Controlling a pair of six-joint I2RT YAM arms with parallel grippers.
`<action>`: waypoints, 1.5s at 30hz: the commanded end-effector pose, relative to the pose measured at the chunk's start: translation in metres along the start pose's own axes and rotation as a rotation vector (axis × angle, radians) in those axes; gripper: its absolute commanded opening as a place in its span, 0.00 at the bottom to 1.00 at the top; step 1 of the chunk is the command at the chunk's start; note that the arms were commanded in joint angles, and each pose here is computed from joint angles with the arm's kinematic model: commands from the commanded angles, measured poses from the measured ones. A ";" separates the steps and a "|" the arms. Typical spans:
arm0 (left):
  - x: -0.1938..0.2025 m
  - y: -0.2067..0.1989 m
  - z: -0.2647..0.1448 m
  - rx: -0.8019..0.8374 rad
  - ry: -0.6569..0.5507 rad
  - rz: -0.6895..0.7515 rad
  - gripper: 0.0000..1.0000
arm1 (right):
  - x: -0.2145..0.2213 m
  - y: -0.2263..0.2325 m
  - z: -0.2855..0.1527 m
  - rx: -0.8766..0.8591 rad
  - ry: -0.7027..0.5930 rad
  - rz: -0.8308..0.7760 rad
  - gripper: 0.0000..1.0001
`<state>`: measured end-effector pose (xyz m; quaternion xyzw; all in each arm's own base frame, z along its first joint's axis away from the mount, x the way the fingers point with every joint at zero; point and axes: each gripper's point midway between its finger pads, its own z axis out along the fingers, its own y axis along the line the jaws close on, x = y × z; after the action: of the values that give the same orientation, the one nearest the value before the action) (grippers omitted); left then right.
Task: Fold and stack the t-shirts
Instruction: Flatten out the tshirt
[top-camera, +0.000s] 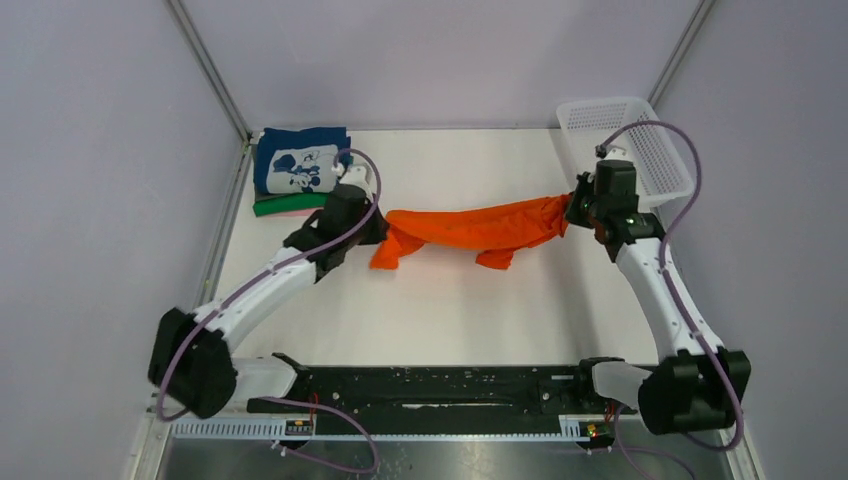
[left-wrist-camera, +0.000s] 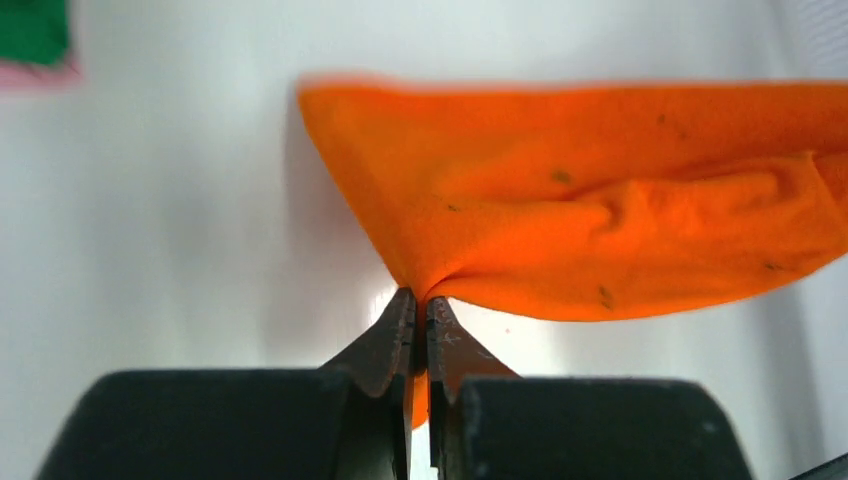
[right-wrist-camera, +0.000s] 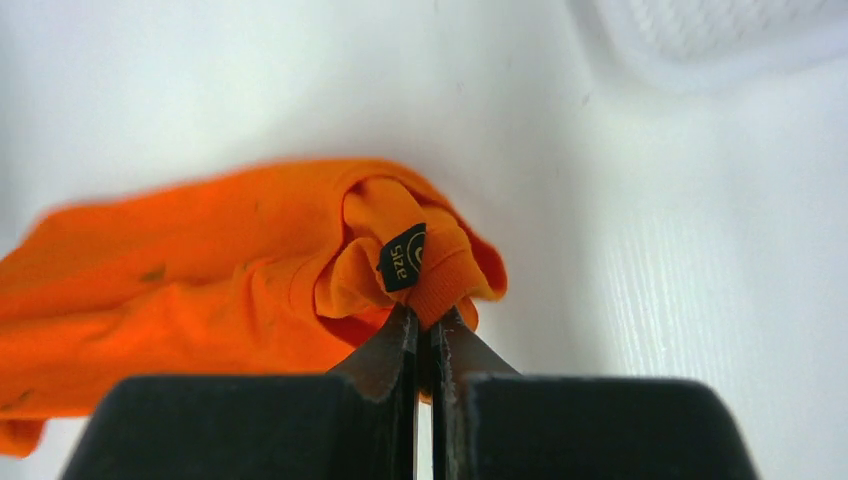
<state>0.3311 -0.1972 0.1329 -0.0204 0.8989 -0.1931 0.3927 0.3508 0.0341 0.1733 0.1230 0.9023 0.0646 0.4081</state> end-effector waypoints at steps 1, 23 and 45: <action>-0.075 -0.015 -0.081 -0.036 -0.292 0.110 0.00 | -0.074 0.015 -0.081 -0.070 -0.312 -0.042 0.00; -0.145 -0.058 -0.299 0.250 -0.691 0.157 0.00 | -0.084 0.040 -0.307 -0.390 -0.748 -0.036 0.00; -0.129 0.037 0.006 -0.146 -0.069 -0.060 0.99 | -0.030 0.006 0.042 0.053 0.038 0.106 1.00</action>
<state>0.4462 -0.1449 0.1148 -0.0628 0.9404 -0.0988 0.3193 0.3950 0.0320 0.1033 0.1631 0.9383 0.0381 0.3025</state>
